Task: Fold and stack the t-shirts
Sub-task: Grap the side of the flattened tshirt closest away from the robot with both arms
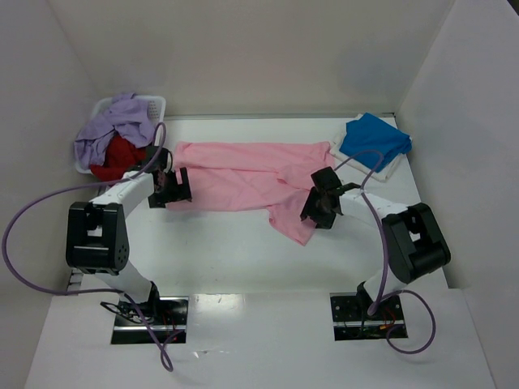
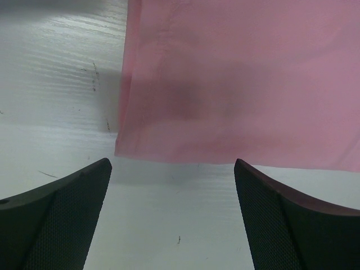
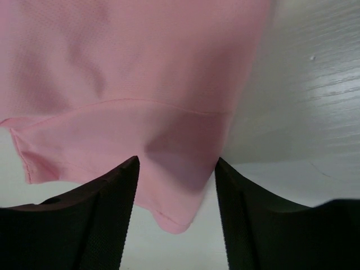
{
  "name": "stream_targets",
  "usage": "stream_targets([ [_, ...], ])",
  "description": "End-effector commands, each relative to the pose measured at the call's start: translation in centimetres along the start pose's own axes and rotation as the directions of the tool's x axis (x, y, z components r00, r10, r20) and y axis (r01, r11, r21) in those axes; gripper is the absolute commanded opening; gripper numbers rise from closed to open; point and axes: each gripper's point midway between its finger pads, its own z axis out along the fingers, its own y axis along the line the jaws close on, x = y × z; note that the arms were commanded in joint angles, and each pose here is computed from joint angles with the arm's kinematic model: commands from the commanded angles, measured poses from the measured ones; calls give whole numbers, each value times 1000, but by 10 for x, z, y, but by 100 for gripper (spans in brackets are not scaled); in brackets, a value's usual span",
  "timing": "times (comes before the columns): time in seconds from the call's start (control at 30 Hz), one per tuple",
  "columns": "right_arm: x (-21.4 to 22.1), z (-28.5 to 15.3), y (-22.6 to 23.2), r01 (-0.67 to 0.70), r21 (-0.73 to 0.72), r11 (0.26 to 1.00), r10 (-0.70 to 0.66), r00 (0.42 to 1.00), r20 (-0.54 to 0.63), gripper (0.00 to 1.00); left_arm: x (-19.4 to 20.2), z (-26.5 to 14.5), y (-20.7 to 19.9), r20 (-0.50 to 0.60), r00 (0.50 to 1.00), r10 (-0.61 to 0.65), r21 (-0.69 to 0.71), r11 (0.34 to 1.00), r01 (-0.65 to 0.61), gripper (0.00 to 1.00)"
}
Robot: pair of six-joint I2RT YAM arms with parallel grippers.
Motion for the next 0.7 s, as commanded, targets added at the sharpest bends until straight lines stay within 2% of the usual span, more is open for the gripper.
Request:
stream_targets([
  [0.0,-3,9,6,0,-1,1000,0,1000,11,57,-2,2,5,-8,1000,21,-18,1000,-21,97],
  [0.07,-3,9,3,0,15,1000,-1,1000,15,49,-2,2,7,-5,1000,21,-28,999,-21,97],
  [0.1,-7,8,4,0,19,1000,0,999,32,37,-2,2,7,-5,1000,21,-28,999,-21,97],
  [0.17,-6,8,-3,1,51,999,-2,1000,30,27,-3,2,8,-3,1000,21,-37,999,-21,96],
  [0.2,-10,5,-4,-1,55,998,-2,999,51,18,-3,2,9,-3,1000,21,-37,999,-21,96],
  [0.27,-9,2,-8,0,71,997,-4,999,49,11,-3,2,9,-3,1000,21,-37,999,-21,96],
  [0.33,-11,1,-11,0,95,996,-6,998,58,7,-1,5,9,-13,1000,21,-40,999,-21,95],
  [0.47,-16,-6,-16,-2,116,993,-8,996,88,7,-1,7,11,-11,1000,21,-50,999,-22,93],
  [0.67,-22,-14,-36,-39,136,990,25,995,100,7,6,15,10,-46,999,29,-37,999,-31,85],
])
